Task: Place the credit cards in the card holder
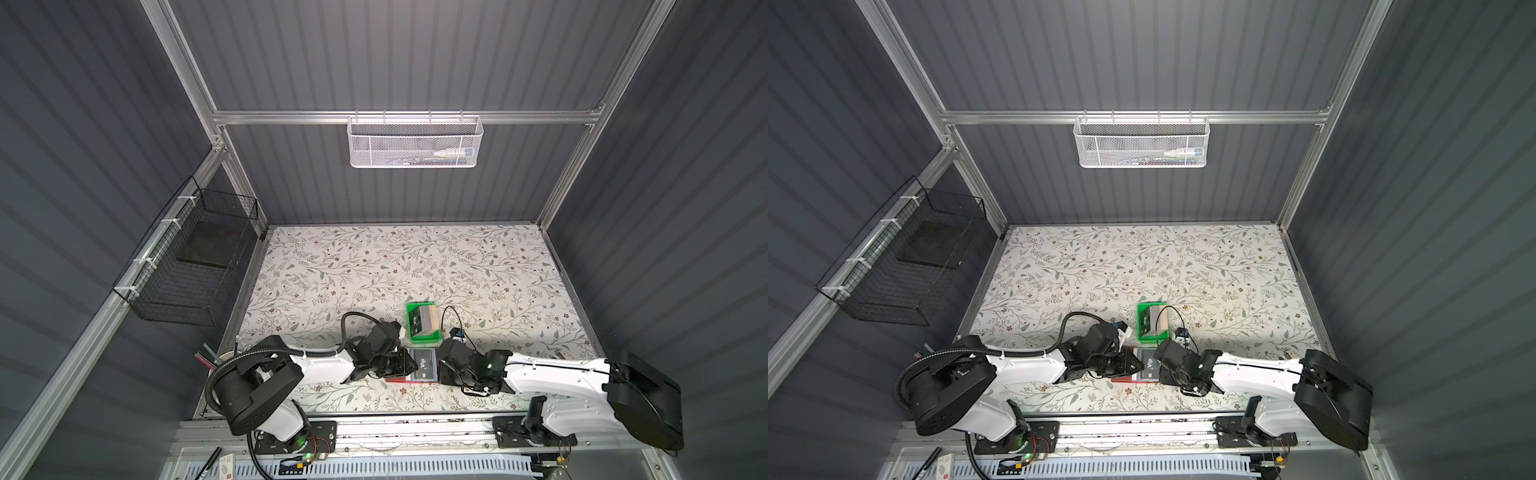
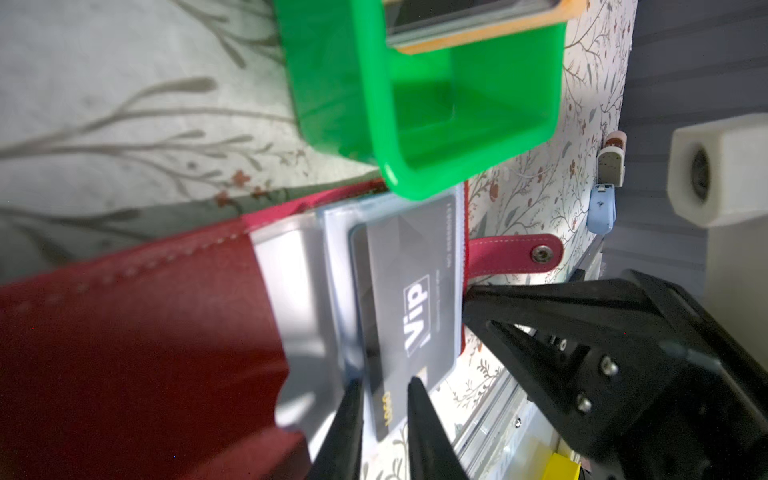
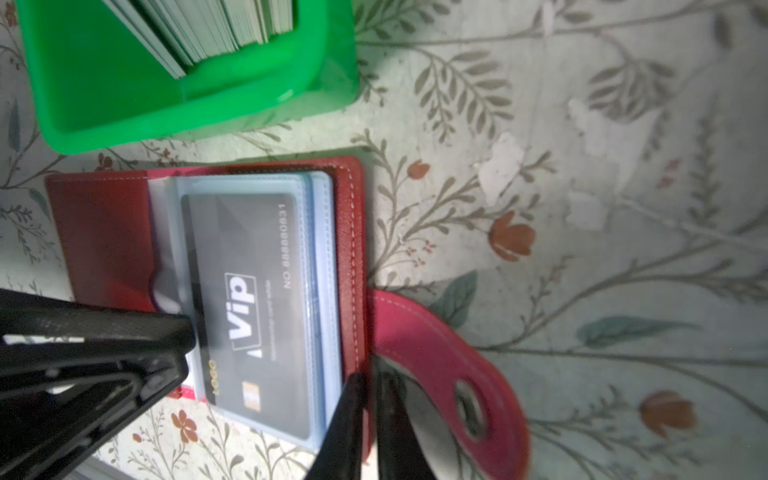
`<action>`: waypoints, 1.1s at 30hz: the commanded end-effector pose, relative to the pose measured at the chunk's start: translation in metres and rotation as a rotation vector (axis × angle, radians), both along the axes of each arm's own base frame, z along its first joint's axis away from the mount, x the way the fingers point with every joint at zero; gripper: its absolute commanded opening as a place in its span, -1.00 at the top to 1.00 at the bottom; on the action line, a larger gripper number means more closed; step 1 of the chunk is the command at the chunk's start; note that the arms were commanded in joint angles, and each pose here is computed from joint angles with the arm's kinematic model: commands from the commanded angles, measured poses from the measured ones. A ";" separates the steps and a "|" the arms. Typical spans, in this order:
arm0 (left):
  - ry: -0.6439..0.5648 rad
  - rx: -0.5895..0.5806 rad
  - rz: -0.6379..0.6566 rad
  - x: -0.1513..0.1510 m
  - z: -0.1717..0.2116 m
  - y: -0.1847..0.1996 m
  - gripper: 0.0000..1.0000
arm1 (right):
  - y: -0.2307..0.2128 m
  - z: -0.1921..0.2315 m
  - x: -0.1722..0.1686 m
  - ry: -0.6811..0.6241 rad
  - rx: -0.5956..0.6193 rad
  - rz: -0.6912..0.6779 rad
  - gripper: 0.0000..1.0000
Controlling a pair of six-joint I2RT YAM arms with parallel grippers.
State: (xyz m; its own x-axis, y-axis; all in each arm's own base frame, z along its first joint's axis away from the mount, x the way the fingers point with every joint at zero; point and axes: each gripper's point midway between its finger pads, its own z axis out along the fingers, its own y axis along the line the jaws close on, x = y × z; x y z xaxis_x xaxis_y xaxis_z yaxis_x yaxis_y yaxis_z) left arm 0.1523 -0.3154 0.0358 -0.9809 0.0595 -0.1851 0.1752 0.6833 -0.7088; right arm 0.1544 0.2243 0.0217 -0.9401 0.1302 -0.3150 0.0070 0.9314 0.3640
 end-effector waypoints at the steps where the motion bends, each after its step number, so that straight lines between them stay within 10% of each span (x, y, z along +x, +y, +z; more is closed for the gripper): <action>1: -0.030 0.003 0.038 0.001 0.004 0.008 0.52 | -0.010 0.005 0.001 -0.037 -0.031 0.010 0.69; 33: -0.312 0.044 0.062 0.024 0.047 0.023 0.54 | -0.002 0.052 0.007 -0.137 0.119 0.002 0.66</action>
